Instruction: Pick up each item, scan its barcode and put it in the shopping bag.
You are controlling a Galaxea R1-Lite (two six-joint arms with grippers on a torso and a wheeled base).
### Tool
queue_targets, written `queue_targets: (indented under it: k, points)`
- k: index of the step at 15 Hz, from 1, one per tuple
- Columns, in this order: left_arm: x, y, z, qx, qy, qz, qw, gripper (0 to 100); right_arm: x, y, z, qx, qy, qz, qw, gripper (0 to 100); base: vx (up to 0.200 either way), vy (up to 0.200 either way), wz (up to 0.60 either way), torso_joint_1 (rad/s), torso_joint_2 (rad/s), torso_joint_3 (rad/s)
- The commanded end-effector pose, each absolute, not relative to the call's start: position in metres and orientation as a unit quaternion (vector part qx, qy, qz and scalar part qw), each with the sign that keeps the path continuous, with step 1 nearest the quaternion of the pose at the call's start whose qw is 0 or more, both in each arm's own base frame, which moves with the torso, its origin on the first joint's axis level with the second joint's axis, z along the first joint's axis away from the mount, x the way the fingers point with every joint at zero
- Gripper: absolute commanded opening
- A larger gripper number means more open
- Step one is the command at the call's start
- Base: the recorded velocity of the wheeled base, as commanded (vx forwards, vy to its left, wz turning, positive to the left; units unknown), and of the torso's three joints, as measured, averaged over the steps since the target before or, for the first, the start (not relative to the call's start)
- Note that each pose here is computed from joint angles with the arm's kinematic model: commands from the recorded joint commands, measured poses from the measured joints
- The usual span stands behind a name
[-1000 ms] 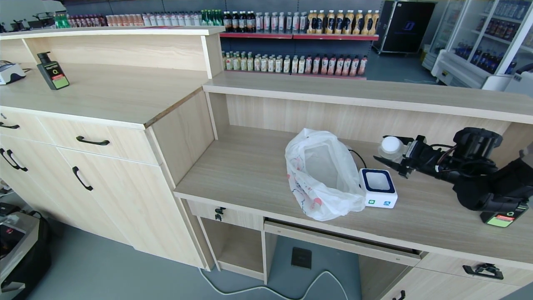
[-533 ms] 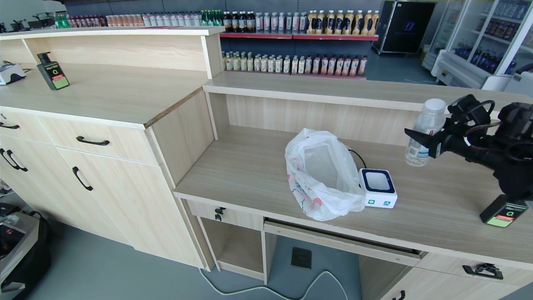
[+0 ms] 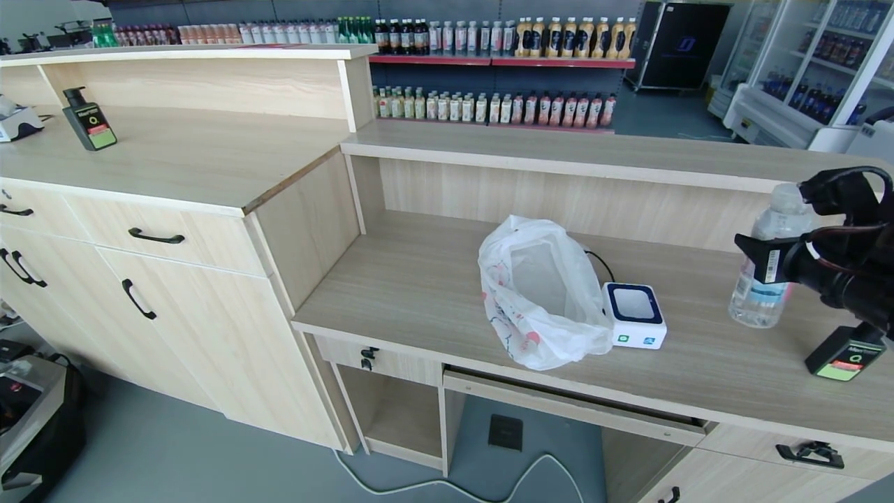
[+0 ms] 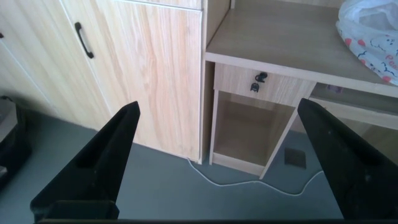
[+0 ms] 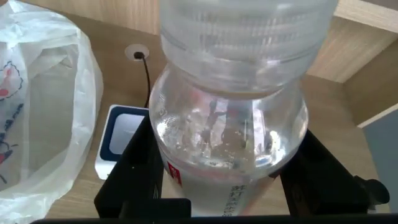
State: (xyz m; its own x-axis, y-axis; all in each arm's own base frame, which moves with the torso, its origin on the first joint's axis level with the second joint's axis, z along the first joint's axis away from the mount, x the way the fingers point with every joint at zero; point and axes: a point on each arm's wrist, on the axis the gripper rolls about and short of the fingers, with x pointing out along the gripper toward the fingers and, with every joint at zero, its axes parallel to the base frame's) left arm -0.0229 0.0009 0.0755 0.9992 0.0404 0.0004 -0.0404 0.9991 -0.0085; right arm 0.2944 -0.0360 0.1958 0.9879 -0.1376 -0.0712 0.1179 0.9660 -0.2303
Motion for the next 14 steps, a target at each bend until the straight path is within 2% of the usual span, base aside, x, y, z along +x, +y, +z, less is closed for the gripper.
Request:
queue_targets:
  k: [1,4,9,10,14]
  points:
    - [-0.023,0.001,0.075,-0.005,0.0,0.021,1.0,100,0.282,-0.03,0.209,-0.113,0.021,-0.06,0.992,0,0.0,0.0,0.6,0.002,0.0,0.007]
    - [-0.023,0.001,0.075,-0.004,0.0,0.021,1.0,100,0.287,-0.025,0.215,-0.1,0.002,-0.052,0.994,0,0.0,0.0,0.6,0.002,0.0,0.004]
    - [-0.023,0.001,0.075,-0.004,0.0,0.021,1.0,100,0.313,-0.027,0.2,-0.079,0.006,-0.052,0.996,0,0.0,0.0,0.0,0.0,0.0,0.0]
    - [-0.023,0.001,0.075,-0.005,0.0,0.021,1.0,100,0.334,-0.028,0.191,-0.054,-0.007,-0.047,0.997,0,0.0,0.0,0.0,0.0,0.0,0.0]
    - [-0.023,0.001,0.075,-0.005,0.0,0.02,1.0,100,0.365,-0.013,0.158,-0.039,-0.016,0.029,0.999,0,0.0,0.0,0.0,0.0,0.0,0.0]
